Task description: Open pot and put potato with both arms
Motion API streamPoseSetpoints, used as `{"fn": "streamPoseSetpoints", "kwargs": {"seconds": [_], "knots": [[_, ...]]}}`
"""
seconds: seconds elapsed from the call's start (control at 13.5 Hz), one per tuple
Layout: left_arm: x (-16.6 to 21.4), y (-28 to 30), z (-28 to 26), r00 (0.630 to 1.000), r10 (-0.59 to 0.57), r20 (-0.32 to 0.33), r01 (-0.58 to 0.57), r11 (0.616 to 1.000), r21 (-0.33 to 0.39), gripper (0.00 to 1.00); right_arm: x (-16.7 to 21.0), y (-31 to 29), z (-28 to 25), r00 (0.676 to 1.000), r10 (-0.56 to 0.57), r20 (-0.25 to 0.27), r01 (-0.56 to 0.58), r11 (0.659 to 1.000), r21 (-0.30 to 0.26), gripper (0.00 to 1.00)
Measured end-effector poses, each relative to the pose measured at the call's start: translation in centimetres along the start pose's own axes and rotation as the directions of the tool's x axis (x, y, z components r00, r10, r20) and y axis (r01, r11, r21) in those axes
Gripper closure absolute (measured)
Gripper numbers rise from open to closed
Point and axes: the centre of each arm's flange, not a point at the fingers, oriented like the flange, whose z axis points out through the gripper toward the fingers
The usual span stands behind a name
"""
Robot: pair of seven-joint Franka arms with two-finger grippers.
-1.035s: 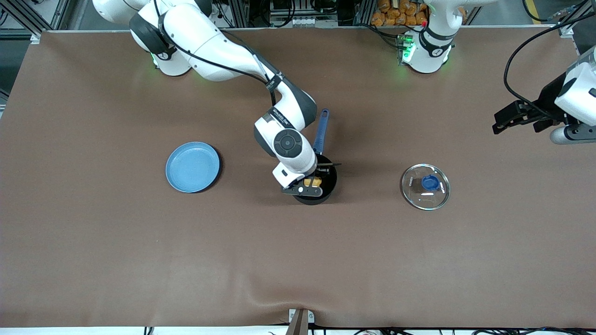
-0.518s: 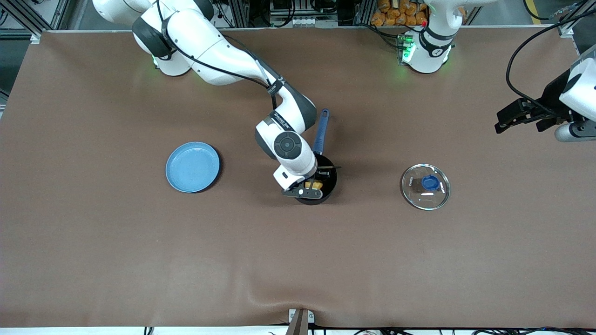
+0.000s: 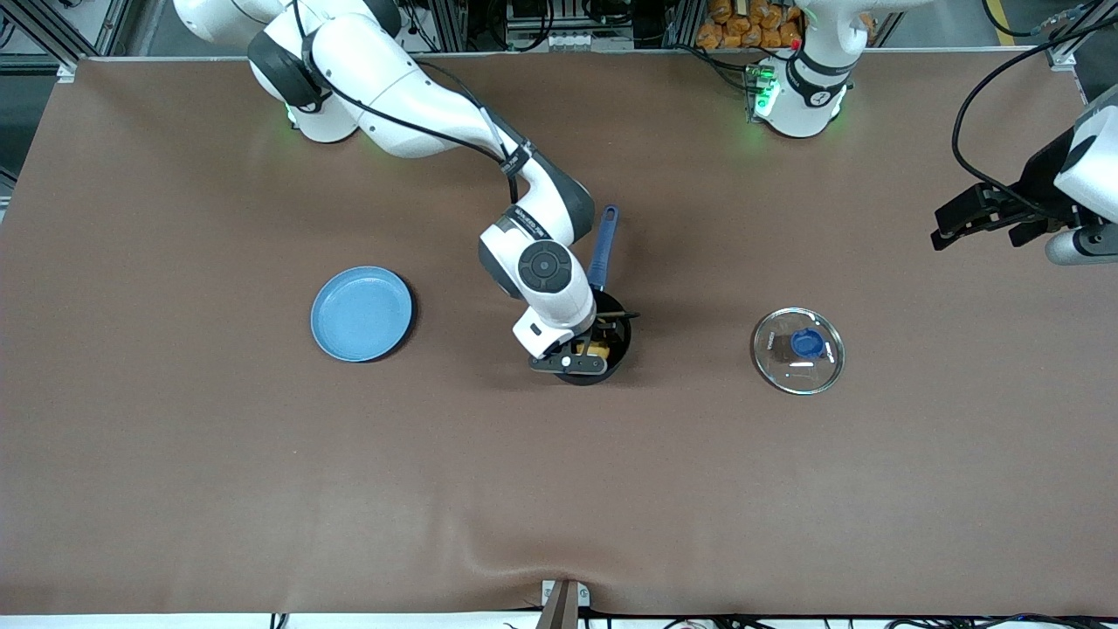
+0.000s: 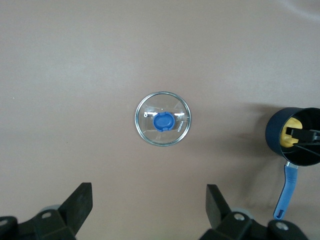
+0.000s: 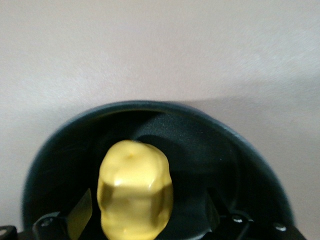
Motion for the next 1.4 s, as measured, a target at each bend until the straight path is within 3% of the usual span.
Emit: {"fn": "streamPoseSetpoints", "kwargs": {"seconds": [0.3,0.52,0.74,1.04,1.26,1.4], "knots": [[0.0,0.0,-0.1,1.0,-0.001,-0.002,0.001,1.0,0.0,0.0,1.7,-0.2,-9.0,0.997,0.058,0.046,-0.06,0.997,0.05,0.0],[0.0,-0.1,-0.1,1.0,-0.002,-0.003,0.002,1.0,0.0,0.0,2.7,0.2,-16.3,0.997,0.074,0.033,-0.076,0.994,0.076,0.0],[0.0,-0.1,-0.2,1.0,-0.002,-0.002,0.002,1.0,0.0,0.0,6.7,5.9,-21.7,0.991,0.125,0.037,-0.127,0.991,0.05,0.0],[-0.1,-0.2,-0.1,1.0,-0.003,0.0,0.003,1.0,0.0,0.0,12.7,14.9,-23.9,0.973,0.226,0.038,-0.228,0.973,0.035,0.0],[-0.1,-0.2,-0.2,1.0,-0.003,0.001,0.003,1.0,0.0,0.0,14.2,19.8,-28.2,0.957,0.286,0.042,-0.287,0.957,0.029,0.0],[-0.1,-0.2,-0.2,1.0,-0.003,0.001,0.003,1.0,0.0,0.0,13.8,23.4,-32.8,0.949,0.313,0.043,-0.313,0.95,-0.011,0.0]]}}
